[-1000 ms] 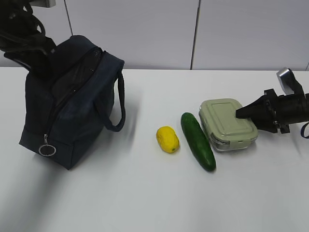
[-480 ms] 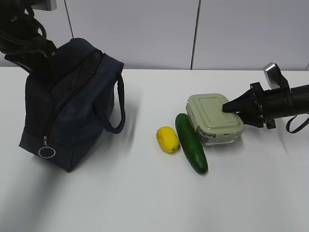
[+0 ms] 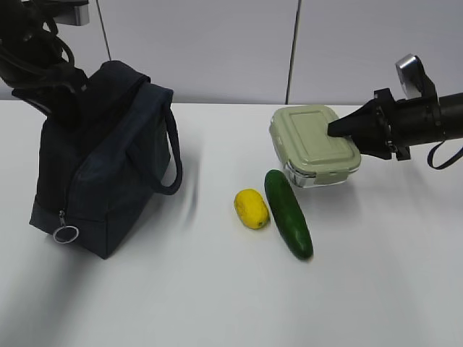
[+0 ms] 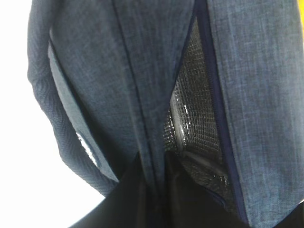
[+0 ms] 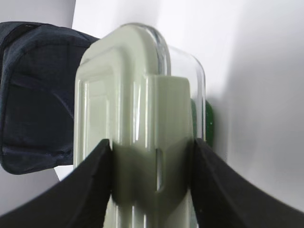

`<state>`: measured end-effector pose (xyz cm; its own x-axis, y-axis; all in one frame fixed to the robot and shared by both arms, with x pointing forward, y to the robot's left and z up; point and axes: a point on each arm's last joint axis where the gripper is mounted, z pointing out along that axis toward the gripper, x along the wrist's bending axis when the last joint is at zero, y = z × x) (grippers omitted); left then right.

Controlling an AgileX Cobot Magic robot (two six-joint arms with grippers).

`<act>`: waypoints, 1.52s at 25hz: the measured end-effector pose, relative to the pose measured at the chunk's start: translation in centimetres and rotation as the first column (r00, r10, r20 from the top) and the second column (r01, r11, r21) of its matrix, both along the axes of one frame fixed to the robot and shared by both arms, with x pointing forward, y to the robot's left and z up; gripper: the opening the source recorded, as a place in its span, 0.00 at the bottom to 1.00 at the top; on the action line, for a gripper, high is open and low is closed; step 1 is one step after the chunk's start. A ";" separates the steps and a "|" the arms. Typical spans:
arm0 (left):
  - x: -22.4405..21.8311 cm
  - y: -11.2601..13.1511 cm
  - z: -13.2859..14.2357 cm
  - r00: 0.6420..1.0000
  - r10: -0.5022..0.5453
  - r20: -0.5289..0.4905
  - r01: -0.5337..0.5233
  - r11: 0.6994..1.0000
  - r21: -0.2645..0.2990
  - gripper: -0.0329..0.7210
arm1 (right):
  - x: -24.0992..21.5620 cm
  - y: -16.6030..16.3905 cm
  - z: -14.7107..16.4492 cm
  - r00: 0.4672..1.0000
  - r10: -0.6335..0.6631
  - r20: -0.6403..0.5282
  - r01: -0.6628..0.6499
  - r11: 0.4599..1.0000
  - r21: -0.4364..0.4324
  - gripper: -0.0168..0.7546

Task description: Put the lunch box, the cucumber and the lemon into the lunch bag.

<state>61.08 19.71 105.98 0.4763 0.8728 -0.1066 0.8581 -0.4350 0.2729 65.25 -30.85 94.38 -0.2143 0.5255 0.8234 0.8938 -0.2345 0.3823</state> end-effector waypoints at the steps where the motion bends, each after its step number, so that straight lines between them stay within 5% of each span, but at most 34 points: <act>1: 0.0 0.0 -0.1 1.000 0.000 -0.002 0.000 1.000 0.000 0.06 | 0.0 0.5 0.4 1.000 0.011 0.009 -0.011 1.000 -0.002 0.50; 13: -0.5 -1.7 0.0 0.999 -0.039 -0.001 0.039 0.999 0.000 0.06 | 0.3 6.6 5.7 0.983 0.143 0.115 -0.145 0.989 0.005 0.50; 20: 0.0 -2.0 2.4 0.998 -0.027 0.056 0.028 0.999 -0.025 0.06 | 0.7 8.6 7.7 0.973 0.176 0.150 -0.180 0.983 0.017 0.50; 38: -0.5 -3.6 3.0 0.998 -0.027 0.060 0.027 1.000 -0.004 0.06 | -0.3 10.3 12.2 0.947 0.200 0.250 -0.218 0.975 0.047 0.50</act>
<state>60.58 16.14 108.99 0.5055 0.8590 -0.0816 0.8282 -0.4565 0.3252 64.90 -20.52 106.60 -0.5103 0.3882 0.7674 0.8085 -0.0875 0.5819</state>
